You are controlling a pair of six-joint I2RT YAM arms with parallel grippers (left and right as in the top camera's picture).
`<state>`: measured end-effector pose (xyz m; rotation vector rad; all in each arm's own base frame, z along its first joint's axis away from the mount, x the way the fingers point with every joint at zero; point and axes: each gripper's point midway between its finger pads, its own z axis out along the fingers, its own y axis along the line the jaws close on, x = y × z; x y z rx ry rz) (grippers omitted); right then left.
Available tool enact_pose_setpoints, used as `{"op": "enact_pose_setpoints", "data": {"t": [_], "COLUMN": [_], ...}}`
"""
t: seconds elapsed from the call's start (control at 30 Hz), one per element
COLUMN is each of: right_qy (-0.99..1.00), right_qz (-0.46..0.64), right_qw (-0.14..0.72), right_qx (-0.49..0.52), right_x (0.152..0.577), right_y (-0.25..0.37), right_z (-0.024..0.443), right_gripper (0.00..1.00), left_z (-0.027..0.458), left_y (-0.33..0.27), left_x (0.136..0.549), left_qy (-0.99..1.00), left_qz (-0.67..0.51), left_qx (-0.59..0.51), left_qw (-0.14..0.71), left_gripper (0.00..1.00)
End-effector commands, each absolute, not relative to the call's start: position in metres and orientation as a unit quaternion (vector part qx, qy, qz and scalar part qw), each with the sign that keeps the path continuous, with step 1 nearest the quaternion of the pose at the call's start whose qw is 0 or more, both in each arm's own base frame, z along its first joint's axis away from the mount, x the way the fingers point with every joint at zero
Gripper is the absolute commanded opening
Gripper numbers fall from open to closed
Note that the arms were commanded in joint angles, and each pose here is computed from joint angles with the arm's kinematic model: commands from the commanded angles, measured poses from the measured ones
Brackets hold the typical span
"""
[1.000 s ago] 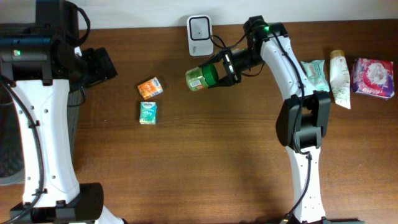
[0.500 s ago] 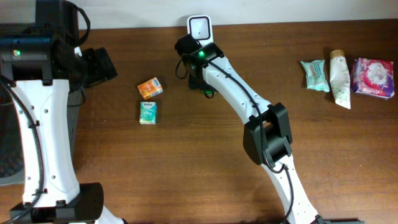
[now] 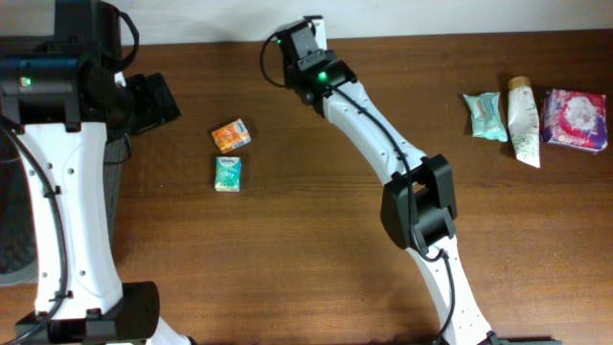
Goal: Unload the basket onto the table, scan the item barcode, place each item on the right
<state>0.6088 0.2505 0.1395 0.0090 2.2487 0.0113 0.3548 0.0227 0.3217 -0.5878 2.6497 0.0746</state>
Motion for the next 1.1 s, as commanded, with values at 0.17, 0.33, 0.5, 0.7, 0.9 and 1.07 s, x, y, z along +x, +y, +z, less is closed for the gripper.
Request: {"op": "enact_pose_setpoints", "data": {"t": [0.17,0.33,0.5,0.7,0.9,1.07], "right_qy": [0.811,0.794,0.800,0.814,0.893,0.956], "right_qz": [0.103,0.093,0.090,0.077,-0.016,-0.007], "right_qw": [0.575,0.600,0.594,0.576,0.447,0.268], "right_qx": [0.032,0.006,0.005,0.005,0.059,0.121], "right_x": [0.658,0.670,0.670,0.664,0.619,0.564], "right_y": [0.254,0.261,0.260,0.248,0.105,-0.006], "right_z": [0.229,0.218,0.213,0.218,0.233,0.171], "right_gripper": [0.58,0.59,0.58,0.58,0.59,0.62], "left_z": [0.328,0.327,0.328,0.328,0.328,0.328], "left_y": [0.024,0.024,0.024,0.024,0.024,0.024], "left_x": [0.352,0.351,0.351,0.351,0.351,0.352], "left_qy": [0.951,0.951,0.951,0.951,0.951,0.951], "left_qz": [0.026,0.026,0.026,0.026,0.026,0.026], "left_qx": [-0.216,-0.216,-0.216,-0.216,-0.216,-0.216], "left_qw": [0.220,0.220,0.220,0.220,0.220,0.220], "left_gripper": [0.99,0.99,0.99,0.99,0.99,0.99]}}
